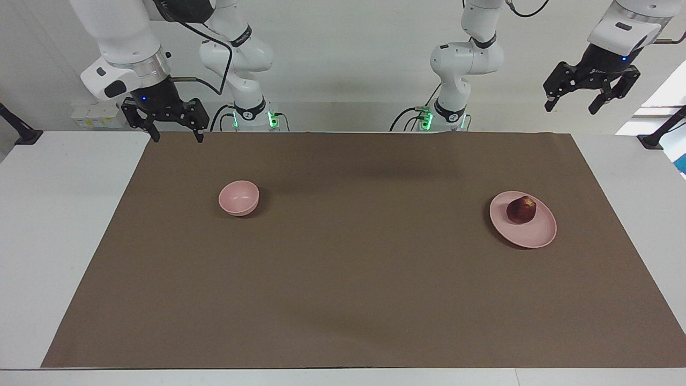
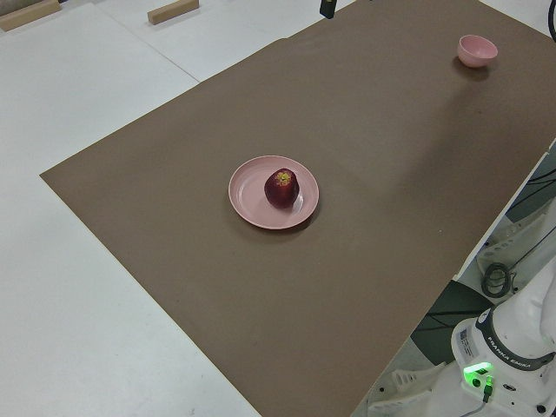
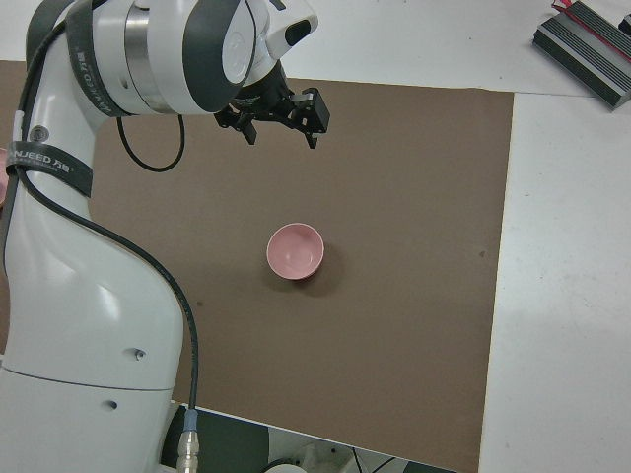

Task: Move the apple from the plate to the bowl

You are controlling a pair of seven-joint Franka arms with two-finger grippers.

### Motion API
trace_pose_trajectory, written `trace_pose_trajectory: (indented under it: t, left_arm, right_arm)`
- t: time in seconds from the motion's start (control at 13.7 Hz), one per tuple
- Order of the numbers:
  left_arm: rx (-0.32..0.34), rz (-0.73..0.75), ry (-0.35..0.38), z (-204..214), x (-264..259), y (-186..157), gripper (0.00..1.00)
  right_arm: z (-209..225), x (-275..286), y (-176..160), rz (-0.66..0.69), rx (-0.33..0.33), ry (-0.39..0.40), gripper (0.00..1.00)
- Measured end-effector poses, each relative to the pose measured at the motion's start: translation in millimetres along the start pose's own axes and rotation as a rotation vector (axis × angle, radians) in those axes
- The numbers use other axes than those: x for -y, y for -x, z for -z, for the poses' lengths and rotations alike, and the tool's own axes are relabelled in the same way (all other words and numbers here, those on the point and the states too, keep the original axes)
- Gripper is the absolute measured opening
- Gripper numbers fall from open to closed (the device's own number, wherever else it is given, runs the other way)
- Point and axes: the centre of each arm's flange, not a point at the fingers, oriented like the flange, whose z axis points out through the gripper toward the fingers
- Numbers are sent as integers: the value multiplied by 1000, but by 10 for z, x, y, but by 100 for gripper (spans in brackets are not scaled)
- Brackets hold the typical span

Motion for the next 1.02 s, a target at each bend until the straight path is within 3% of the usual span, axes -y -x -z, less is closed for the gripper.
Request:
trace_pose_trajectory:
  t: [1.02]
  left_arm:
    - [10, 28, 2, -64, 65, -93, 100]
  right_arm:
    - [-1, -15, 0, -3, 0, 0, 100]
